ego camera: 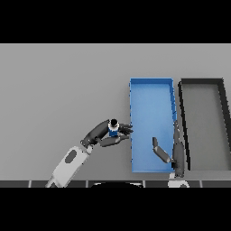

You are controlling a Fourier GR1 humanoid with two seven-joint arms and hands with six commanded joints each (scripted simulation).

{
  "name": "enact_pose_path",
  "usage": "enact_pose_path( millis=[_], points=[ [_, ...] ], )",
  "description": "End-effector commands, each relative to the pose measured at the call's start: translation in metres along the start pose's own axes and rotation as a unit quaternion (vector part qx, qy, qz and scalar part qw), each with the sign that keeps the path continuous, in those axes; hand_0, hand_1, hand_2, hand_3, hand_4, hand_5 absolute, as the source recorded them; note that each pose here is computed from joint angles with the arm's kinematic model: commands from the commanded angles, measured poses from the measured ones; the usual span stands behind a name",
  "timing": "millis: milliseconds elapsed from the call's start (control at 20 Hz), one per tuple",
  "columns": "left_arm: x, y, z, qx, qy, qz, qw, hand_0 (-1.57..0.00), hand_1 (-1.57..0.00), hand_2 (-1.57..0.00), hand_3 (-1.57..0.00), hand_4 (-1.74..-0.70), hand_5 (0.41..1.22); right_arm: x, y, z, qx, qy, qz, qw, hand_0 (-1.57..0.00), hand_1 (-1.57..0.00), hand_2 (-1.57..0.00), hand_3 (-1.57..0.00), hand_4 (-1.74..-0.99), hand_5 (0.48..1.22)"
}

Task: Pick up the blue pipe and place it into the blue bin.

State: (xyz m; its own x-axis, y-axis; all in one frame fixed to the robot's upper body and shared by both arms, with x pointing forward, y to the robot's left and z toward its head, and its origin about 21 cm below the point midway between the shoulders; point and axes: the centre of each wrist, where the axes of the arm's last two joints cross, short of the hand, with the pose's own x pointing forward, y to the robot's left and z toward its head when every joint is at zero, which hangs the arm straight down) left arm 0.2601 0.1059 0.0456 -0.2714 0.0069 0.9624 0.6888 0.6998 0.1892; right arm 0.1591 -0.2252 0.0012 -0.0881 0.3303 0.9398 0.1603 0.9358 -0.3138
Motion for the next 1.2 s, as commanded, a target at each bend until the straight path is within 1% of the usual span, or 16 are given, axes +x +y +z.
enact_pose_path(
  millis=[0, 100, 150, 200, 250, 300, 350, 450, 550, 600, 650, 800, 900, 950, 1050, 1150],
  points=[
    [-0.001, -0.001, 0.001, 0.002, 0.002, -0.001, 1.0, -1.57, -1.57, -1.57, -1.57, -1.47, 1.22, 0.004, 0.008, 0.017, -0.032, 0.014, 0.002, 0.999, 0.0, 0.0, 0.0, 0.0, -1.188, 0.643],
    [-0.002, -0.002, 0.001, -0.006, 0.003, 0.001, 1.0, -1.57, -1.57, -1.57, -1.57, -1.47, 1.22, 0.015, 0.01, 0.027, -0.067, 0.03, 0.008, 0.997, 0.0, 0.0, 0.0, 0.0, -1.184, 0.642],
    [-0.001, -0.002, 0.0, -0.008, -0.001, 0.005, 1.0, -1.57, -1.57, -1.57, -1.57, -1.47, 1.22, 0.02, 0.008, 0.032, -0.074, 0.02, 0.007, 0.997, 0.0, 0.0, -0.02, 0.0, -1.187, 0.642],
    [0.003, -0.002, -0.001, -0.008, 0.0, 0.005, 1.0, -1.57, -1.57, -1.57, -1.57, -1.47, 1.221, 0.027, 0.007, 0.031, -0.07, -0.008, -0.028, 0.997, 0.0, 0.0, -0.04, 0.0, -1.195, 0.648],
    [0.002, -0.004, -0.002, -0.011, 0.0, 0.005, 1.0, -1.57, -1.57, -1.57, -1.57, -1.47, 1.221, 0.032, 0.006, 0.03, -0.05, -0.021, -0.069, 0.996, 0.0, -0.01, -0.07, 0.0, -1.198, 0.641],
    [0.003, -0.004, -0.004, -0.011, 0.003, 0.006, 1.0, -1.57, -1.57, -1.57, -1.57, -1.47, 1.221, 0.043, 0.001, 0.028, -0.018, -0.037, -0.099, 0.994, 0.0, -0.02, -0.09, 0.0, -1.202, 0.624],
    [0.001, -0.005, -0.003, -0.015, 0.003, 0.007, 1.0, -1.57, -1.57, -1.57, -1.57, -1.47, 1.221, 0.048, -0.002, 0.027, 0.013, -0.018, -0.112, 0.993, 0.0, -0.03, -0.11, 0.0, -1.209, 0.609],
    [0.004, -0.004, -0.007, -0.014, -0.002, 0.002, 1.0, -1.57, -1.57, -1.57, -1.57, -1.47, 1.221, 0.056, -0.007, 0.016, 0.086, 0.003, -0.124, 0.989, 0.0, -0.02, -0.12, 0.0, -1.224, 0.6],
    [0.003, -0.004, 0.0, -0.016, -0.002, 0.006, 1.0, -1.57, -1.57, -1.57, -1.57, -1.47, 1.221, 0.069, -0.014, -0.003, 0.14, -0.007, -0.123, 0.982, 0.0, -0.01, -0.11, 0.0, -1.237, 0.577],
    [0.004, -0.003, -0.002, -0.017, 0.002, 0.004, 1.0, -1.57, -1.57, -1.57, -1.57, -1.47, 1.221, 0.079, -0.016, -0.01, 0.162, -0.015, -0.122, 0.979, 0.0, -0.01, -0.11, 0.0, -1.247, 0.568],
    [0.004, -0.006, -0.001, -0.02, 0.002, 0.001, 1.0, -1.57, -1.57, -1.57, -1.57, -1.47, 1.221, 0.091, -0.014, -0.017, 0.18, -0.027, -0.121, 0.976, 0.0, -0.01, -0.1, 0.0, -1.255, 0.56],
    [0.006, -0.004, -0.005, -0.02, 0.003, -0.004, 1.0, -1.57, -1.57, -1.57, -1.57, -1.47, 1.221, 0.116, -0.005, -0.034, 0.243, -0.043, -0.08, 0.966, 0.0, 0.0, -0.08, 0.0, -1.281, 0.558],
    [0.006, -0.001, -0.009, -0.015, 0.007, -0.012, 1.0, -1.57, -1.57, -1.57, -1.57, -1.47, 1.221, 0.134, 0.006, -0.044, 0.272, -0.062, -0.072, 0.957, 0.0, 0.0, -0.05, 0.0, -1.296, 0.556],
    [0.005, 0.003, -0.005, -0.015, 0.005, -0.009, 1.0, -1.57, -1.57, -1.57, -1.57, -1.47, 1.221, 0.141, 0.008, -0.049, 0.282, -0.077, -0.064, 0.954, 0.0, 0.0, -0.04, 0.0, -1.298, 0.559],
    [0.002, -0.001, -0.005, -0.019, 0.002, -0.003, 1.0, -1.57, -1.57, -1.57, -1.57, -1.47, 1.221, 0.151, 0.019, -0.055, 0.312, -0.081, -0.062, 0.945, 0.0, 0.0, -0.04, 0.0, -1.3, 0.56],
    [0.002, 0.0, -0.008, -0.019, -0.003, -0.006, 1.0, -1.57, -1.57, -1.57, -1.57, -1.47, 1.221, 0.156, 0.028, -0.062, 0.339, -0.074, -0.062, 0.936, 0.0, 0.0, -0.04, 0.0, -1.282, 0.555]
  ],
)
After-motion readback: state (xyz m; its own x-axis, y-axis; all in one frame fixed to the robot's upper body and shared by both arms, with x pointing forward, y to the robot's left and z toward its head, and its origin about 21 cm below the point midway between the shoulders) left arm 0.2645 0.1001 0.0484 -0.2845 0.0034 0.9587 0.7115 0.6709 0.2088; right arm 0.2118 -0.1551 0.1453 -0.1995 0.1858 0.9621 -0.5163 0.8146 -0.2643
